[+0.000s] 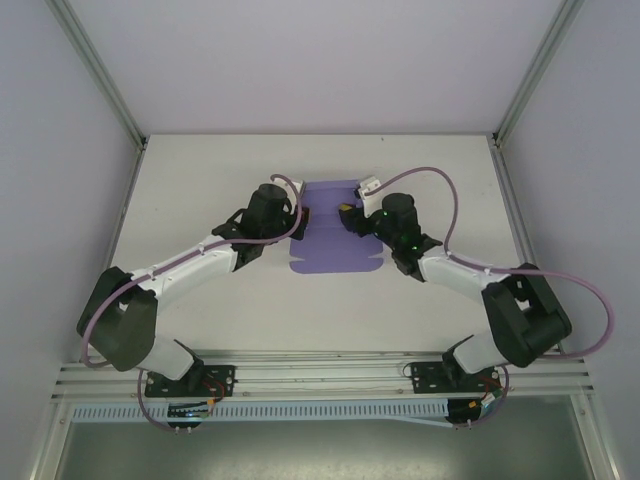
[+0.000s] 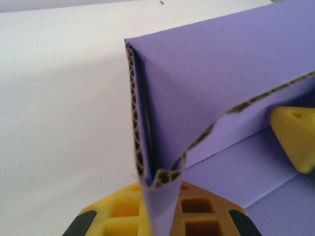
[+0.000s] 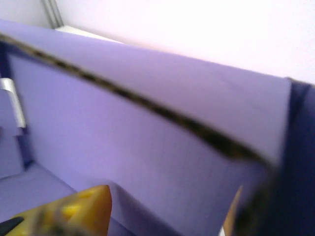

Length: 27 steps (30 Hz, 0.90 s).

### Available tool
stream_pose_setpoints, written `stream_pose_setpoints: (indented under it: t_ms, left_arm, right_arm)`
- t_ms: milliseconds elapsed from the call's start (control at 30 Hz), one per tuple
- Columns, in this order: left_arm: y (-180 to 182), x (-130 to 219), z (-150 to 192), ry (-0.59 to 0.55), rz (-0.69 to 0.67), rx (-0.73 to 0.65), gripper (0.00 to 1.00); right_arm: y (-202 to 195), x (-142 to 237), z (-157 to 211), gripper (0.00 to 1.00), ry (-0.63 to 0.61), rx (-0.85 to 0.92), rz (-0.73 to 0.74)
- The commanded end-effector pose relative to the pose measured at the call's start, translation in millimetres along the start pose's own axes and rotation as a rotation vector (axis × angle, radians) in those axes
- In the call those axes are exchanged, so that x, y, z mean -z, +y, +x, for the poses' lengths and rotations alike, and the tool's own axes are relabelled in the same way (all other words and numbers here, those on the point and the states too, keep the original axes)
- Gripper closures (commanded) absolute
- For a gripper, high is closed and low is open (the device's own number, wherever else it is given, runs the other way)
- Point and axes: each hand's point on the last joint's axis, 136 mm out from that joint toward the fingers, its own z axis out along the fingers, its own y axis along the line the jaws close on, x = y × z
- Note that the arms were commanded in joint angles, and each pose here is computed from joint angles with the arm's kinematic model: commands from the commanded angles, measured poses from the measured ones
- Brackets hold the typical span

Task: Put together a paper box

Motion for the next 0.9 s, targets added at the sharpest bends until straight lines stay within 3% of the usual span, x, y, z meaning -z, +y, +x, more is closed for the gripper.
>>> stream_pose_setpoints:
  t_ms: [0, 133, 233, 400, 533, 633, 733, 867]
  left_arm:
    - [-23.2, 7.1, -14.3, -0.053, 0.093, -0.036, 1.00]
    - [-19.3, 6.5, -13.5, -0.059, 0.073, -0.020, 1.00]
    - [-12.5, 4.6, -11.1, -0.048, 0.035, -0.006, 1.00]
    - [-11.0, 4.5, -9.6, -0.042, 0.027, 0.002, 1.00]
    - [-12.4, 4.0, -8.6, -0.039, 0.036, -0.001, 1.00]
    - [-14.3, 2.8, -8.4, -0.035, 0.046, -0.006, 1.00]
    - [-15.3, 2.3, -9.0, -0.032, 0.050, -0.012, 1.00]
    - [-16.9, 1.9, -9.0, -0.027, 0.057, -0.019, 1.00]
  right_arm:
    - [29.3, 16.9, -7.6, 0.34, -0.013, -0.002, -0.165]
    - [33.1, 39.6, -19.4, 0.20, -0.028, 0.004, -0.233]
    - [26.5, 64.4, -35.4, 0.03, -0.086, -0.012, -0.204]
    - [-0.7, 121.3, -56.7, 0.01, -0.189, -0.062, -0.079]
    - [-53.2, 159.3, -48.2, 0.03, -0.186, -0.160, 0.164]
    - [-75.7, 166.4, -31.4, 0.10, -0.112, -0.230, 0.210]
    - [-72.4, 154.0, -21.5, 0.17, -0.068, -0.298, 0.084]
    - [-47.3, 129.9, -12.4, 0.34, 0.010, -0.287, -0.153]
